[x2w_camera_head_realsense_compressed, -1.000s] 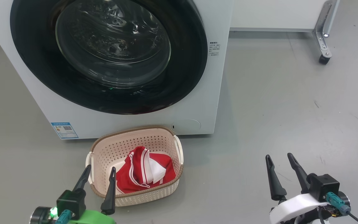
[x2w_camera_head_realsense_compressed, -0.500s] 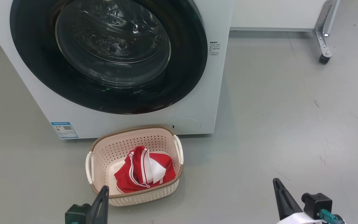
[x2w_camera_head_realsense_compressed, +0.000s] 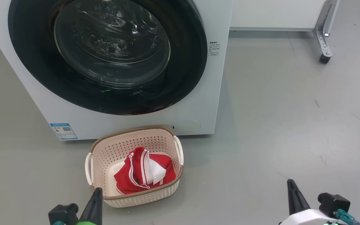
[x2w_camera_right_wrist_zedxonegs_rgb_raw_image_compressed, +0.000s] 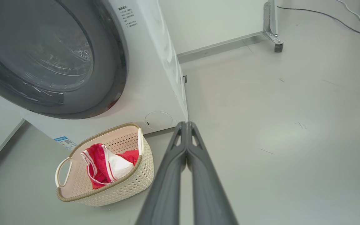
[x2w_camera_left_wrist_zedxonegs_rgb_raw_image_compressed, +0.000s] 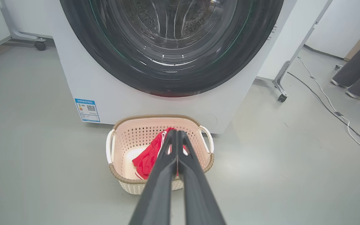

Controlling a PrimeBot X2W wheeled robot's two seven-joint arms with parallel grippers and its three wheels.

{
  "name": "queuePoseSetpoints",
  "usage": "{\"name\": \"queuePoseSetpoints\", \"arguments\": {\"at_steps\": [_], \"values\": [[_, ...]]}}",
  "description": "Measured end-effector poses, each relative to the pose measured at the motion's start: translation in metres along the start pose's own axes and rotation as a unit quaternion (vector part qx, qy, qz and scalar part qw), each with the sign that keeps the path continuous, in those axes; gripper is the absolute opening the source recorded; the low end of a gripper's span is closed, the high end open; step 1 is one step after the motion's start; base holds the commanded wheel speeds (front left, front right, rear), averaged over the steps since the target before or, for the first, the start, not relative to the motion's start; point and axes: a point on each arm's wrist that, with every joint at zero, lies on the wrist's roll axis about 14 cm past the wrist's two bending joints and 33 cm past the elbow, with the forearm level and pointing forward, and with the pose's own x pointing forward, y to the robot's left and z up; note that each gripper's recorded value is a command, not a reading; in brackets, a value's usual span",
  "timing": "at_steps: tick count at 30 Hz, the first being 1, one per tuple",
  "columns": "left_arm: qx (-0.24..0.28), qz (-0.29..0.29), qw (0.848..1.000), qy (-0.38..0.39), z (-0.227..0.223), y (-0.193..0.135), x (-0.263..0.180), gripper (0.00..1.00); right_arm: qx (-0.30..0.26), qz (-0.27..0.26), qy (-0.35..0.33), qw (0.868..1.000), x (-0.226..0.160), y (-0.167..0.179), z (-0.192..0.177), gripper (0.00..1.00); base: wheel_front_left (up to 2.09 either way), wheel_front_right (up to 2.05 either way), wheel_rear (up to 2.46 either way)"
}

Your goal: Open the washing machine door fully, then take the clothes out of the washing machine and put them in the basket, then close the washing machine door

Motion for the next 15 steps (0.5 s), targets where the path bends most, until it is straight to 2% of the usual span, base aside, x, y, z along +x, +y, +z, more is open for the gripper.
{"name": "queuePoseSetpoints", "arguments": {"at_steps": [15], "values": [[-0.102, 0.017, 0.995, 0.008, 0.003, 0.01, 0.003, 0.0, 0.097, -0.029, -0.005, 0.995, 0.005, -0.013, 0.011, 0.0, 0.0, 0.0, 0.0]]}}
